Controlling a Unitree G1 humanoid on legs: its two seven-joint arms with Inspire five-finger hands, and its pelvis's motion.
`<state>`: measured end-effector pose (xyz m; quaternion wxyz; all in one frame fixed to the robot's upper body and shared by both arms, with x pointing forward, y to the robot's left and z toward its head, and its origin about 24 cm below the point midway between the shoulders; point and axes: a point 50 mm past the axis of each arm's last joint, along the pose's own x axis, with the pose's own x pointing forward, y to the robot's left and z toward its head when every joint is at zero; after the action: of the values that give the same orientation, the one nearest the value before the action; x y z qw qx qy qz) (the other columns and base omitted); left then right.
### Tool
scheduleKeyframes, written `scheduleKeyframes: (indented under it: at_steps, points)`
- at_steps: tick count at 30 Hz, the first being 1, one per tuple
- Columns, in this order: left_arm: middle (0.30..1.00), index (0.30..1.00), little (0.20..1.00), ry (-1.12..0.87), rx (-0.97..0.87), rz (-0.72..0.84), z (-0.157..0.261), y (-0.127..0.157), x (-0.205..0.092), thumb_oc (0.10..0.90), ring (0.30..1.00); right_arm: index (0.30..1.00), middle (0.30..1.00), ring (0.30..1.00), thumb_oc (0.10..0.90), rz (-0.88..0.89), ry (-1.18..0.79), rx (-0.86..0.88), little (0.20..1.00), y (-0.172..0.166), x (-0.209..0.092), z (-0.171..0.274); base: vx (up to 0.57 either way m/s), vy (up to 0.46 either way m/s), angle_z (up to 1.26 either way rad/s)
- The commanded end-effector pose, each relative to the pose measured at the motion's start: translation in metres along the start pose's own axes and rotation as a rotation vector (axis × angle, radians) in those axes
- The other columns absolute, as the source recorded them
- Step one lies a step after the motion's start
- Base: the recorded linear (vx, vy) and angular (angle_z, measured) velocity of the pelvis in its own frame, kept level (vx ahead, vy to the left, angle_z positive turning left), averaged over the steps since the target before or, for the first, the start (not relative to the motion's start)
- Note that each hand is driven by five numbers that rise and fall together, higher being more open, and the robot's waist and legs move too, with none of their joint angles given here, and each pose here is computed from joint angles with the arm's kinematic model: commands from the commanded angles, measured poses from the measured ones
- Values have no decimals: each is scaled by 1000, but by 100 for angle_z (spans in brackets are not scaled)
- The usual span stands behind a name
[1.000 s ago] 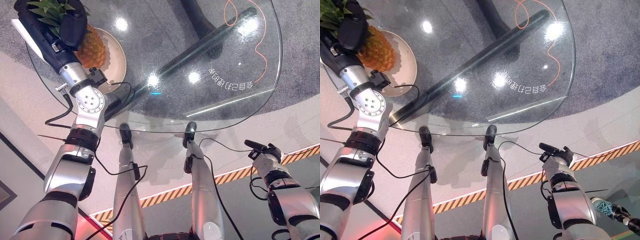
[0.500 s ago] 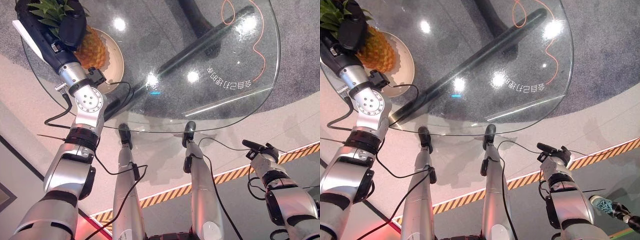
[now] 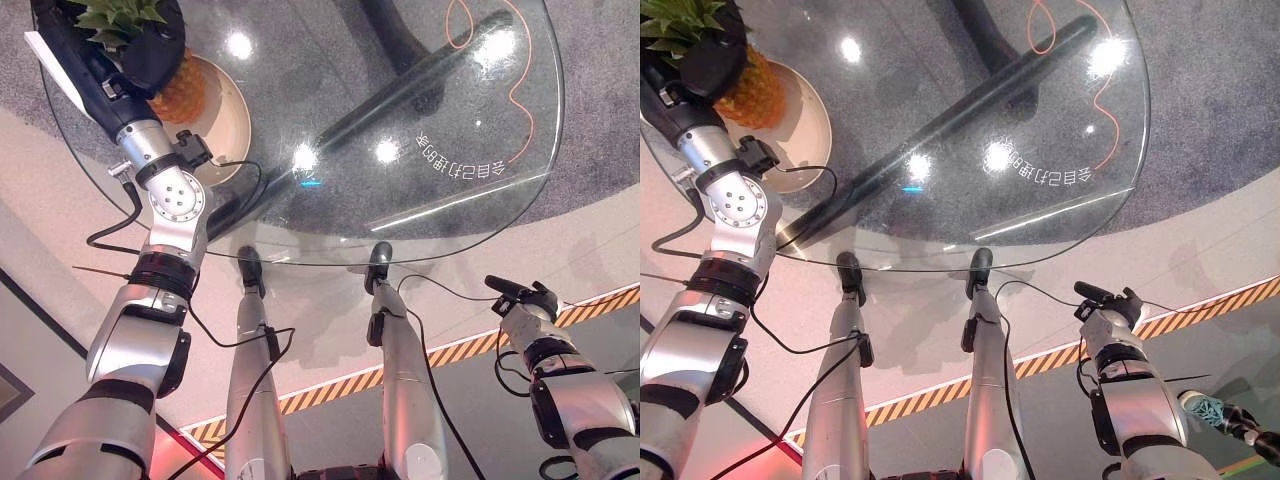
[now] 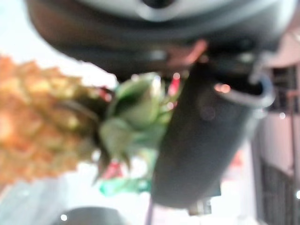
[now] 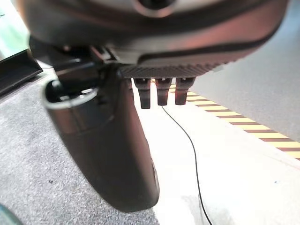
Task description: Pick up the fruit to the plate
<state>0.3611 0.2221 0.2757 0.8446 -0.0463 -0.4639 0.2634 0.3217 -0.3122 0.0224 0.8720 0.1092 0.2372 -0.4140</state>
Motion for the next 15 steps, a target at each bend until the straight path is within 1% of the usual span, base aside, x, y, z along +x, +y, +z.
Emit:
scheduleKeyframes:
  at_steps: [1,15]
  points:
    - [858,858,851,-225,-127,12,48,-9,39,751,858,900,900,900,800,-170,-14,-65,900,-33,8,-3,0,0,0]
    - [832,832,820,-238,-144,-2,48,-6,32,720,832,900,900,900,800,-179,-10,-50,900,-35,8,-5,0,0,0]
